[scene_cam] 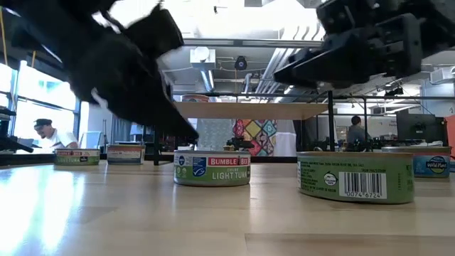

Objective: Stack canned seafood by type on shelf
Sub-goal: Put the green tuna can on the shelf

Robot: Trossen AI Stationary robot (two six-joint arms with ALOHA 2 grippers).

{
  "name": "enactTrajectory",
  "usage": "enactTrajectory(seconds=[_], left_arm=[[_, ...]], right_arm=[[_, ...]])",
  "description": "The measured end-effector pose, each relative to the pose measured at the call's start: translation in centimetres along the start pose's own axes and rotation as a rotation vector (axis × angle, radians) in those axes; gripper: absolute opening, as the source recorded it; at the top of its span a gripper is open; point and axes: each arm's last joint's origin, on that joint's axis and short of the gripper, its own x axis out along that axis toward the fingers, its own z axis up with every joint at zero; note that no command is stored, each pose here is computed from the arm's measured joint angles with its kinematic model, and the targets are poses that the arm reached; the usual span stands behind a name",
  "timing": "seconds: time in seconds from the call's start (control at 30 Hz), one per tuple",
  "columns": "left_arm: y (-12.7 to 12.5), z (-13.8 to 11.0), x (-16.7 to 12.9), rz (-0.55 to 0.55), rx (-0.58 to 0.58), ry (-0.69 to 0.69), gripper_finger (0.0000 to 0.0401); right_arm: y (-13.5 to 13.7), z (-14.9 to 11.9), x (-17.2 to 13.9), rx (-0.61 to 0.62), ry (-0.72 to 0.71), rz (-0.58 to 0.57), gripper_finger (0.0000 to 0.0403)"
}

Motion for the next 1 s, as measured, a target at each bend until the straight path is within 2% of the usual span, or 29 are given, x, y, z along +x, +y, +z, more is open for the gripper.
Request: enactTrajectory(seconds=[0.1, 0.23, 0.33, 0.5, 0.63, 0.77, 0.87, 1.0], left_arm=[[1.0, -0.1, 0.9, 0.032, 0.006, 0.018, 0.0113], [2.6, 0.4, 1.2, 0.074, 0.084, 0.029, 0.0113], [3.9, 1.1, 0.4, 0.096, 0.144, 0.045, 0.0113], [5.4, 2.5, -1.9, 0.124, 0.159, 0.065, 0.0113], [5.4, 2.8, -3.4, 0.125, 0.139, 0.076, 0.0113], [4.7, 2.5, -3.6, 0.127, 0.145, 0.085, 0.0113], [4.1, 2.2, -3.6, 0.137, 0.134, 0.082, 0.0113], [3.5, 1.7, -3.2, 0.167, 0.116, 0.076, 0.0113]], right_arm=[[-0.2, 0.0, 1.8, 0.005, 0.041, 0.014, 0.0185], [-0.4, -0.7, 3.6, 0.009, 0.107, 0.028, 0.0185], [-0.8, -1.1, 5.0, -0.006, 0.133, 0.004, 0.0185], [-1.5, -1.5, 7.3, -0.105, 0.185, -0.009, 0.019], [-2.0, -1.4, 8.9, -0.191, 0.223, 0.002, 0.02], [-2.1, -2.0, 9.8, -0.255, 0.291, 0.012, 0.0198], [-2.1, -2.4, 10.1, -0.265, 0.316, -0.006, 0.0181], [-2.2, -2.8, 10.1, -0.253, 0.349, -0.041, 0.0132]])
